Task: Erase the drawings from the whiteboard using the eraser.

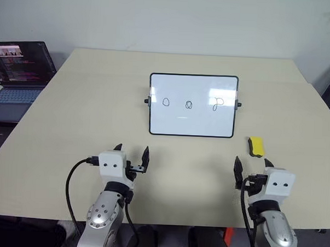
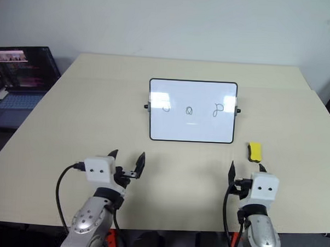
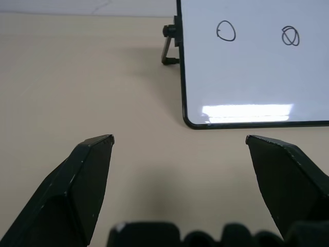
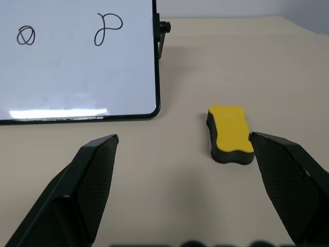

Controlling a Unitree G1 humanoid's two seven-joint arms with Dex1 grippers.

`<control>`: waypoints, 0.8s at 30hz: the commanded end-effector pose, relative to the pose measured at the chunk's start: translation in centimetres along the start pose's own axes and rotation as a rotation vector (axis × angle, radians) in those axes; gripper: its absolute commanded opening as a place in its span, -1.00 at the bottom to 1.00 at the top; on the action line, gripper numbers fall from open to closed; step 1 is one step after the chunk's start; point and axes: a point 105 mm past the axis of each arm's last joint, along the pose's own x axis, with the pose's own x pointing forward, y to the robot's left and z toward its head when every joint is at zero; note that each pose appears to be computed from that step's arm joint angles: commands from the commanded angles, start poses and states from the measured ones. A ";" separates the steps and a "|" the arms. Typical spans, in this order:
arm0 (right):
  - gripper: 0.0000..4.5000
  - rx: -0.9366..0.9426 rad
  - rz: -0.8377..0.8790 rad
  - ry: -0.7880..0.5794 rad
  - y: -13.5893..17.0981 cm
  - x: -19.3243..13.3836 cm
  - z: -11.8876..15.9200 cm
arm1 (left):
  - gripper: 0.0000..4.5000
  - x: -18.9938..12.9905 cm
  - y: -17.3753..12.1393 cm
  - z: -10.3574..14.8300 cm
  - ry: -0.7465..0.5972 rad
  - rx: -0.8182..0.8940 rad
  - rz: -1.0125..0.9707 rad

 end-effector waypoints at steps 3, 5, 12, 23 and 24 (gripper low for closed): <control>0.98 -0.030 -0.024 -0.059 -0.4 -0.3 1.9 | 1.00 -0.1 -0.5 0.6 -0.033 -0.013 -0.013; 0.98 -0.021 0.000 -0.049 -0.2 -0.2 1.7 | 1.00 -0.3 -0.3 0.4 -0.027 -0.009 -0.001; 0.98 0.005 0.004 0.014 1.1 0.1 0.0 | 1.00 -0.4 -0.1 1.0 -0.039 0.024 -0.077; 0.98 0.009 -0.026 0.085 2.1 0.8 -3.4 | 1.00 2.5 -2.1 5.5 -0.130 0.001 -0.429; 0.98 0.003 -0.040 0.072 0.3 1.4 -2.6 | 1.00 2.7 -2.0 5.7 -0.132 0.023 -0.441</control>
